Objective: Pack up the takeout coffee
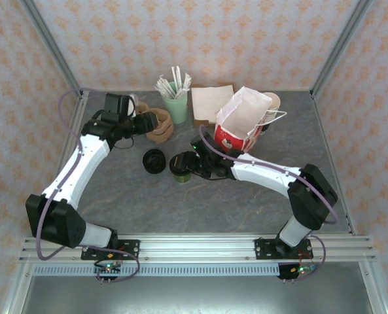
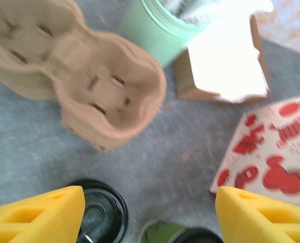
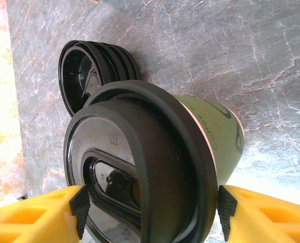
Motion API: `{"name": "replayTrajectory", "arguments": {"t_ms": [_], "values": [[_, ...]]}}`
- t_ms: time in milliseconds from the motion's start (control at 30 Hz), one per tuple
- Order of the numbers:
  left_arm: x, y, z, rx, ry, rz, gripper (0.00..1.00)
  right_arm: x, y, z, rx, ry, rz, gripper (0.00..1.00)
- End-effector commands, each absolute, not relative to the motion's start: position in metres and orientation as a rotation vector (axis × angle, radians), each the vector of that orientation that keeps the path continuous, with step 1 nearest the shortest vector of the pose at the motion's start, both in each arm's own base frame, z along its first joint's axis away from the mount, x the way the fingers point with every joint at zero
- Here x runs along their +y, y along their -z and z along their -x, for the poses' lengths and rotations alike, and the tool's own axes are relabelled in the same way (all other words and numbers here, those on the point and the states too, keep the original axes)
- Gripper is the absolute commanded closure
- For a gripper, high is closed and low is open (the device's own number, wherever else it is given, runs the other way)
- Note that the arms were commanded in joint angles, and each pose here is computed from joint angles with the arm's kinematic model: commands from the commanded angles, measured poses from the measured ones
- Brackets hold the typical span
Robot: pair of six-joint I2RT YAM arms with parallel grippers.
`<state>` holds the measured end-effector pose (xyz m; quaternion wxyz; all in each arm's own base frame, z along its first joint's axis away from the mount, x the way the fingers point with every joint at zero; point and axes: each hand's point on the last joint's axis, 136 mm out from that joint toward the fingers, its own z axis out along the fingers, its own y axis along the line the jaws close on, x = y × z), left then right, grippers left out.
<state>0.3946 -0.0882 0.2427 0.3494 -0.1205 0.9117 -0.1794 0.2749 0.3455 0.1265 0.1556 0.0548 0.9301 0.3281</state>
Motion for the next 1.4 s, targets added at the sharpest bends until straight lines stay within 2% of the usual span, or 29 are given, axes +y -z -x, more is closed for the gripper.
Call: {"name": "replayTrajectory", "arguments": {"t_ms": [0,300,533,867,1167,1267,1367], "values": [[-0.055,-0.237,-0.412,2.358,0.274,0.39,0.3,0.358,-0.135,-0.279,2.637,-0.975,-0.127,0.3],[-0.013,-0.211,-0.456,2.272,0.361,0.658,0.3,0.34,-0.146,-0.276,2.632,-0.878,-0.107,0.27],[0.018,-0.186,-0.474,2.169,0.359,0.895,0.32,0.323,-0.161,-0.274,2.617,-0.794,-0.09,0.26],[0.032,-0.151,-0.5,2.082,0.449,1.096,0.42,0.307,-0.196,-0.268,2.561,-0.786,-0.075,0.26],[0.031,-0.135,-0.516,2.056,0.499,1.152,0.52,0.301,-0.228,-0.262,2.501,-0.845,-0.074,0.27],[0.03,-0.132,-0.519,2.058,0.512,1.158,0.59,0.299,-0.233,-0.262,2.492,-0.845,-0.068,0.27],[0.029,-0.133,-0.517,2.062,0.507,1.153,0.6,0.299,-0.236,-0.262,2.489,-0.842,-0.062,0.27]]}}
